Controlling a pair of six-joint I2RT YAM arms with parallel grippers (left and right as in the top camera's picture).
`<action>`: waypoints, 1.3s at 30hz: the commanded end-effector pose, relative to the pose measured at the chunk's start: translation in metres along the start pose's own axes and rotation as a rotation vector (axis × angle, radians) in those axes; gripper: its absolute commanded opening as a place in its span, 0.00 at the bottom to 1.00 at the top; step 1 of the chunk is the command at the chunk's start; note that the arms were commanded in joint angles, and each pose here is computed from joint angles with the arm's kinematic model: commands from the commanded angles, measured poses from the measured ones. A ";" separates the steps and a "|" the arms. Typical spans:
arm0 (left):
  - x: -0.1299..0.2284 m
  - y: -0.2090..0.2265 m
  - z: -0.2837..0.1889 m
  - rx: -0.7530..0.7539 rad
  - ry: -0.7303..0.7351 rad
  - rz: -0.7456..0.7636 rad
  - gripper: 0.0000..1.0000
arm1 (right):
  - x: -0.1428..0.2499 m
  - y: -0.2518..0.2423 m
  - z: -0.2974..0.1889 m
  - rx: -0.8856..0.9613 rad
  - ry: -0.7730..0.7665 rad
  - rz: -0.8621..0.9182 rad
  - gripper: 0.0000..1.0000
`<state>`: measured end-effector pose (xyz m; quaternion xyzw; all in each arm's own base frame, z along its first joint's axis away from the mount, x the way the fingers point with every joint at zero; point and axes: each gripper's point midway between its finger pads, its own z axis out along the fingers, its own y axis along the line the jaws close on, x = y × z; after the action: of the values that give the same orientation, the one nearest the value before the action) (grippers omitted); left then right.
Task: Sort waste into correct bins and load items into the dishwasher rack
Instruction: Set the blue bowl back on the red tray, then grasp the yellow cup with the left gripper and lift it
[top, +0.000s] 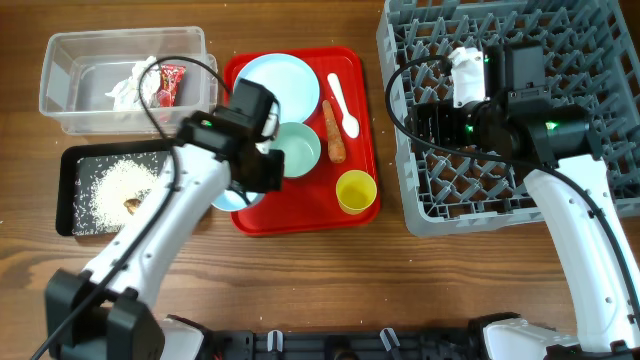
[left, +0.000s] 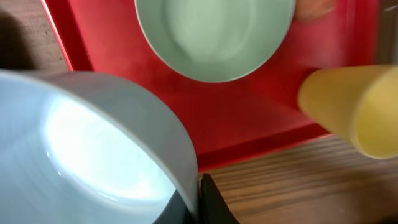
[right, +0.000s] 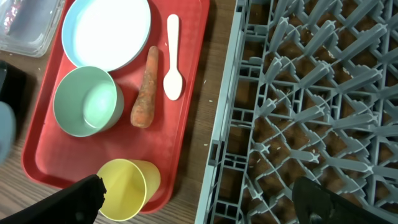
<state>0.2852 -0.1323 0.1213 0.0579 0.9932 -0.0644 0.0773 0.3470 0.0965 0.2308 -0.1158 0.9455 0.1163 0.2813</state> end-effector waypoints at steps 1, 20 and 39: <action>0.010 -0.001 0.036 -0.114 0.007 0.005 0.04 | -0.004 0.003 0.000 -0.014 -0.009 0.004 1.00; -0.018 -0.059 0.015 0.004 -0.026 0.145 0.64 | -0.007 -0.002 0.000 0.015 -0.019 0.003 1.00; -0.004 -0.121 0.081 0.163 0.104 0.350 0.17 | -0.008 -0.024 -0.002 0.140 -0.023 0.007 1.00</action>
<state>0.2857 -0.2583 0.0567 0.2343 0.9643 -0.1195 0.0316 0.3549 0.0777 0.2305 -0.0991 0.9487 0.0613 0.2940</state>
